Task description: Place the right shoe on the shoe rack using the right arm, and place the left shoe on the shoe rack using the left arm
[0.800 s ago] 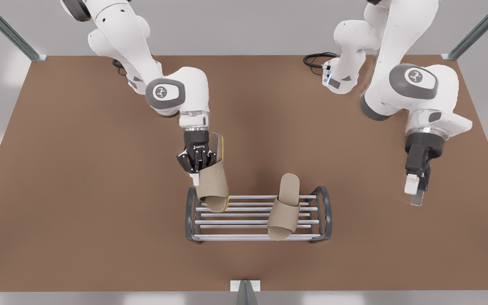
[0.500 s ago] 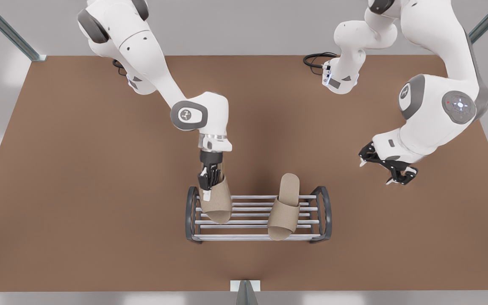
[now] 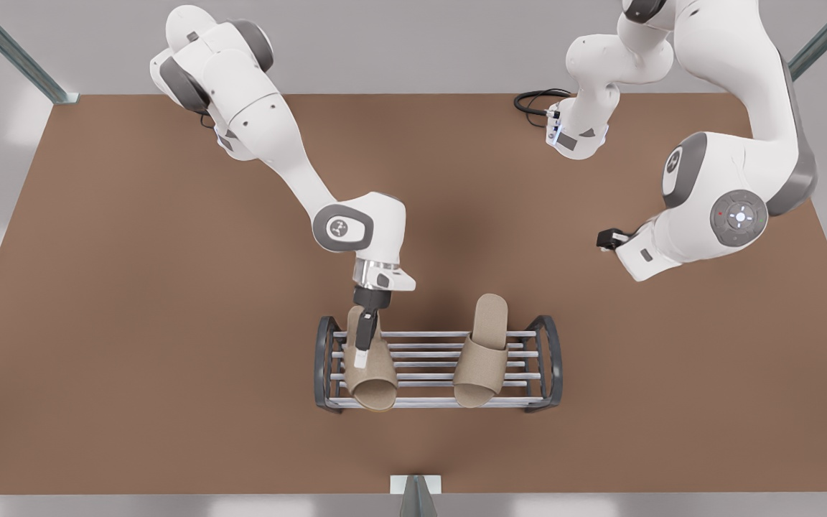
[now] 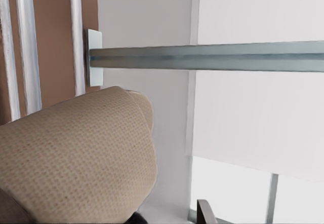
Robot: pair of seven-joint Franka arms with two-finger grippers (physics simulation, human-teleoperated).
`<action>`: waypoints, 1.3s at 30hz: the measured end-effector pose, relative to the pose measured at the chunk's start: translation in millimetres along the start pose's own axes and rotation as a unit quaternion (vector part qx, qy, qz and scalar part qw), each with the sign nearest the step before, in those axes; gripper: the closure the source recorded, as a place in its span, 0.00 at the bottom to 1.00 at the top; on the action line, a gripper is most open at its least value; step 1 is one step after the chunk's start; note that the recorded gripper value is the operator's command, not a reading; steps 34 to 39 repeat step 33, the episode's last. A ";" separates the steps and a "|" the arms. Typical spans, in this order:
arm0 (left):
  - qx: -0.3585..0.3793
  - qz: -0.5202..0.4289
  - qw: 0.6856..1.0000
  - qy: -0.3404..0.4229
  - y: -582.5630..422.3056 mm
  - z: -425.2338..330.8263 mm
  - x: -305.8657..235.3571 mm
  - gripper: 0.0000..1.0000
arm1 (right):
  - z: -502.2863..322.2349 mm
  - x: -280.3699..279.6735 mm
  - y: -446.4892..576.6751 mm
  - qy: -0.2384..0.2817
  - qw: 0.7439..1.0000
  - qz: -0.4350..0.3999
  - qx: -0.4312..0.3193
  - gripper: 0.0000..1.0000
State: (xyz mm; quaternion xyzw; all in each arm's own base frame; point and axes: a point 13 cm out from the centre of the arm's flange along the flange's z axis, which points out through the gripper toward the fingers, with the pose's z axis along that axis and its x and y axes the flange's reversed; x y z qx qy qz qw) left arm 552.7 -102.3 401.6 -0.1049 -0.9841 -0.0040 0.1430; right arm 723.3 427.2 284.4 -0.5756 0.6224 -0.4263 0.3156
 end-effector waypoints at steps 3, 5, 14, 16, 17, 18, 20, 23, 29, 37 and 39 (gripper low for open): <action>0.000 -0.027 1.000 0.004 0.0 1.8 1.0 0.00 | 0.0 0.4 1.6 0.001 1.000 -0.014 -0.007 0.00; 0.000 -0.043 0.999 0.007 0.1 2.9 1.1 0.00 | -7.7 2.7 0.4 -0.001 1.000 -0.023 -0.012 0.00; 0.000 -0.096 0.995 0.008 0.0 2.0 2.4 0.00 | -38.4 -11.8 -12.0 -0.022 0.999 -0.029 -0.032 0.00; 0.000 -0.105 0.995 0.006 -0.3 -0.4 3.3 0.00 | -30.5 -11.0 -23.9 -0.018 0.999 -0.020 -0.029 0.00; 0.000 -0.108 0.994 0.005 -0.4 -1.2 3.6 0.00 | -28.2 -8.4 -30.3 -0.016 0.999 -0.016 -0.027 0.00; 0.000 -0.112 0.994 0.005 -0.6 -1.9 4.0 0.00 | -31.7 -4.6 -41.2 -0.015 0.999 -0.006 -0.028 0.00; 0.001 -0.119 0.993 0.004 -0.7 -2.6 4.4 0.00 | -38.2 44.8 -85.6 0.008 0.996 0.069 -0.054 0.00; 0.012 -0.126 0.992 -0.011 -5.2 -18.3 5.4 0.00 | -31.8 221.8 -150.2 0.111 0.939 0.293 -0.145 0.00; 0.025 -0.136 0.990 -0.017 -11.6 -29.5 7.4 0.00 | -19.8 500.3 -64.7 0.304 0.681 0.584 -0.321 0.00; 0.025 -0.142 0.990 0.006 -10.3 -16.9 2.0 0.00 | -22.7 452.2 -72.9 0.304 0.645 0.588 -0.382 0.00; 0.025 -0.142 0.990 0.006 -10.3 -16.9 2.0 0.00 | -22.7 452.2 -72.9 0.304 0.645 0.588 -0.382 0.00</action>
